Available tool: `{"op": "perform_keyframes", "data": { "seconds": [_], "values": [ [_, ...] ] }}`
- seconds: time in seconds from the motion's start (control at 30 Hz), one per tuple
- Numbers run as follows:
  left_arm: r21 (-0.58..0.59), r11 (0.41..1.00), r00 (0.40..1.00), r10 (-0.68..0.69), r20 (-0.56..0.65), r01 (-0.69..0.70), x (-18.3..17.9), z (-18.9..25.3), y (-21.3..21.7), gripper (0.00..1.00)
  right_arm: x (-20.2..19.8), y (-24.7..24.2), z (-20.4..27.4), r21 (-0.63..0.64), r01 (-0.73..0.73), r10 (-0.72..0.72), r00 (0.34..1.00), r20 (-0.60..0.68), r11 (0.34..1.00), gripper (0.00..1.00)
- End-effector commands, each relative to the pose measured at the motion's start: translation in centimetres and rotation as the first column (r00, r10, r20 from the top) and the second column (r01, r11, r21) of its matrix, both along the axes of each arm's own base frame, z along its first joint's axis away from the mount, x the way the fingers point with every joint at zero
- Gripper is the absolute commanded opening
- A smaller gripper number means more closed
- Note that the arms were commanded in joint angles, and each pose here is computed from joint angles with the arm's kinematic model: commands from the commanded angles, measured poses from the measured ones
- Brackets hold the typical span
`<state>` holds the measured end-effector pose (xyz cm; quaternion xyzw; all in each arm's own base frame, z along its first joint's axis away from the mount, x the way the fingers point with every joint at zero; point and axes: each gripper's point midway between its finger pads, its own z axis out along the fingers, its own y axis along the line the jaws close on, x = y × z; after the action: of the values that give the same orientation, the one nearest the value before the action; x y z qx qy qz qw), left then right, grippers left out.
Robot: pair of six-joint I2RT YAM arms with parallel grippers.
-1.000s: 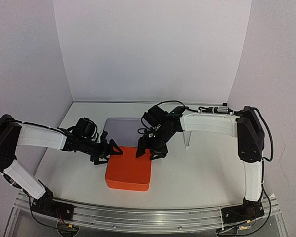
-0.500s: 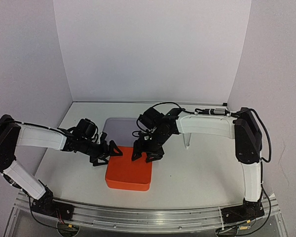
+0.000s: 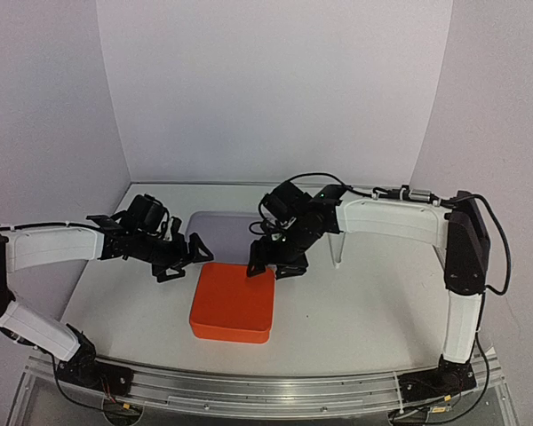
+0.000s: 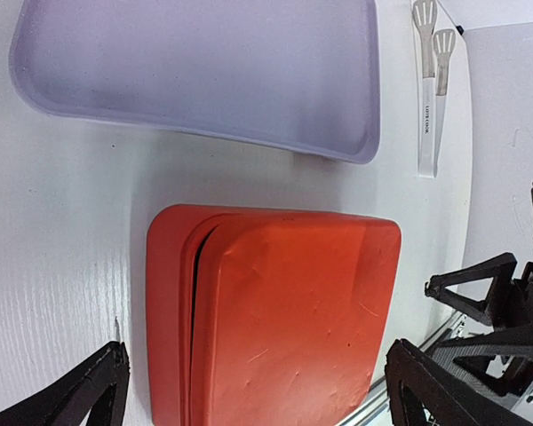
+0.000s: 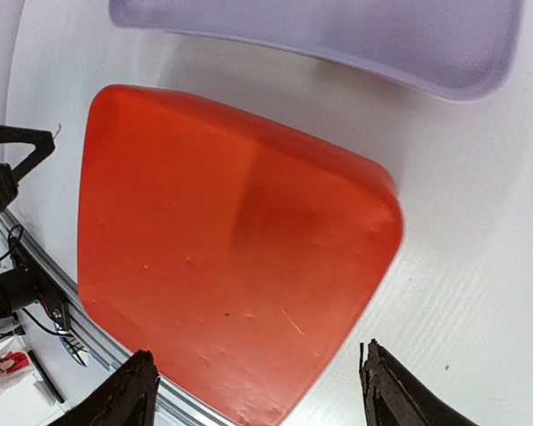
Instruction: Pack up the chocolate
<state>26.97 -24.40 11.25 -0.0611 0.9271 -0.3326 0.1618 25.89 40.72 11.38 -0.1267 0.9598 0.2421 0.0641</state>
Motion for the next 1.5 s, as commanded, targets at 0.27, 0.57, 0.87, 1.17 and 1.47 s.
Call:
{"op": "perform_keyframes", "data": {
  "seconds": [0.27, 0.57, 0.87, 1.17, 1.47],
  "values": [
    [-0.073, 0.995, 0.995, -0.067, -0.070, 0.061, -2.2, -1.4, -1.0, 0.96, 0.4, -1.6, -2.8, -0.040, 0.028, -0.031, 0.995, -0.093, 0.999, 0.72],
    [-0.097, 0.991, 0.990, -0.099, -0.102, 0.090, -2.6, -2.6, -1.9, 0.92, 0.7, 0.5, -3.4, -0.010, 0.012, -0.013, 0.992, -0.129, 1.000, 0.68],
    [-0.103, 0.989, 0.986, -0.123, -0.117, 0.111, -2.9, -3.1, -2.3, 0.86, 0.3, 2.1, -3.8, 0.005, -0.004, 0.005, 0.989, -0.150, 1.000, 0.63],
    [-0.114, 0.985, 0.980, -0.147, -0.132, 0.132, -3.3, -3.8, -2.8, 0.73, -0.2, 3.1, -3.8, 0.010, -0.016, 0.017, 0.989, -0.150, 1.000, 0.56],
    [-0.129, 0.979, 0.972, -0.177, -0.157, 0.158, -4.0, -4.8, -3.2, 0.60, -1.4, 3.9, -5.3, -0.006, -0.027, 0.025, 0.981, -0.191, 1.000, 0.49]
  ]
}}
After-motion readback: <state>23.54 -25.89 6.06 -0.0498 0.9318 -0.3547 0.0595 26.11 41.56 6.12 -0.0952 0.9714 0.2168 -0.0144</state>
